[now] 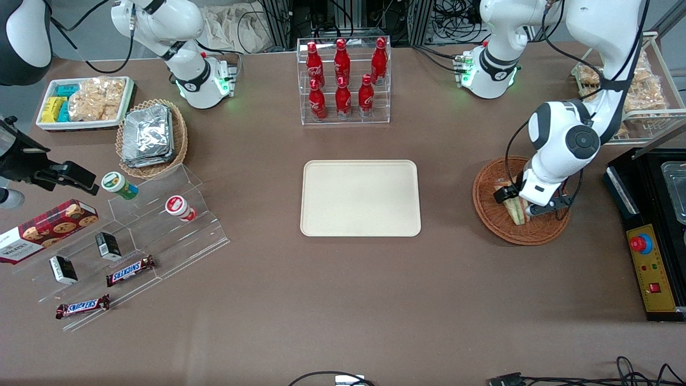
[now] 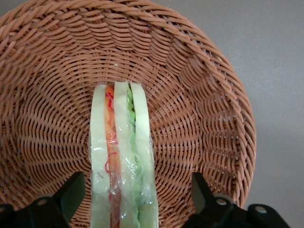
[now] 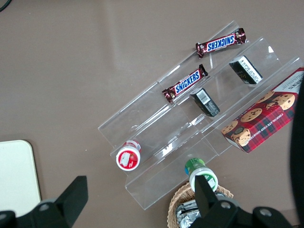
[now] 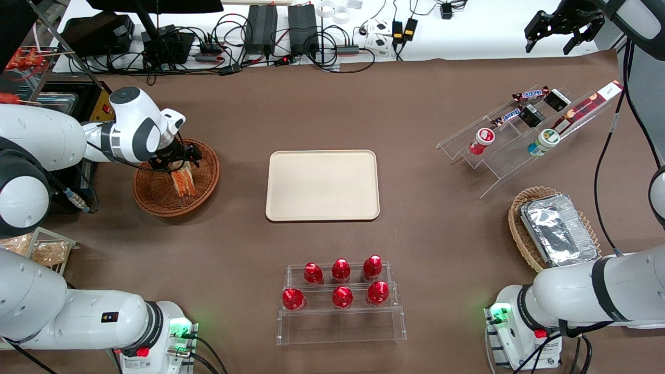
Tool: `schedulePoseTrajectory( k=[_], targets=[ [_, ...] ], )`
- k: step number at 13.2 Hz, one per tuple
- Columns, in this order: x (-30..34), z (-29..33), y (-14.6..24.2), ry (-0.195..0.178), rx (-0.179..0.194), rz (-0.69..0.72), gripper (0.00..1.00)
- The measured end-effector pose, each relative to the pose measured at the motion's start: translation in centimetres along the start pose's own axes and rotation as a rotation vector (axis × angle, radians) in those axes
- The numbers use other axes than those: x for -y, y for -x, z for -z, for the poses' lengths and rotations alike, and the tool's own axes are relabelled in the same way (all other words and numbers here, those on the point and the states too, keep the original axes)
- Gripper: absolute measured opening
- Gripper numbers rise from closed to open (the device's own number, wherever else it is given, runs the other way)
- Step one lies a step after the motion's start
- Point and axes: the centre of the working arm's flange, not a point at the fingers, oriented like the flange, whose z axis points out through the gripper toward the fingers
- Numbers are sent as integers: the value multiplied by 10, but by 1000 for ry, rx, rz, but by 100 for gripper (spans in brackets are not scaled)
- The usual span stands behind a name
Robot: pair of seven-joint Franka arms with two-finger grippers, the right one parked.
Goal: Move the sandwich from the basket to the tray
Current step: 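Close the left gripper on the sandwich's edge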
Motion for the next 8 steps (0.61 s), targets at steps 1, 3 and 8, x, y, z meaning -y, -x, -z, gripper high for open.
schedulePoseTrajectory(
  k=[1, 3, 8],
  targets=[
    [0, 0, 0, -1, 1, -1, 97],
    [1, -4, 3, -4, 9, -2, 87],
    [5, -6, 6, -11, 26, 2, 37]
  ],
)
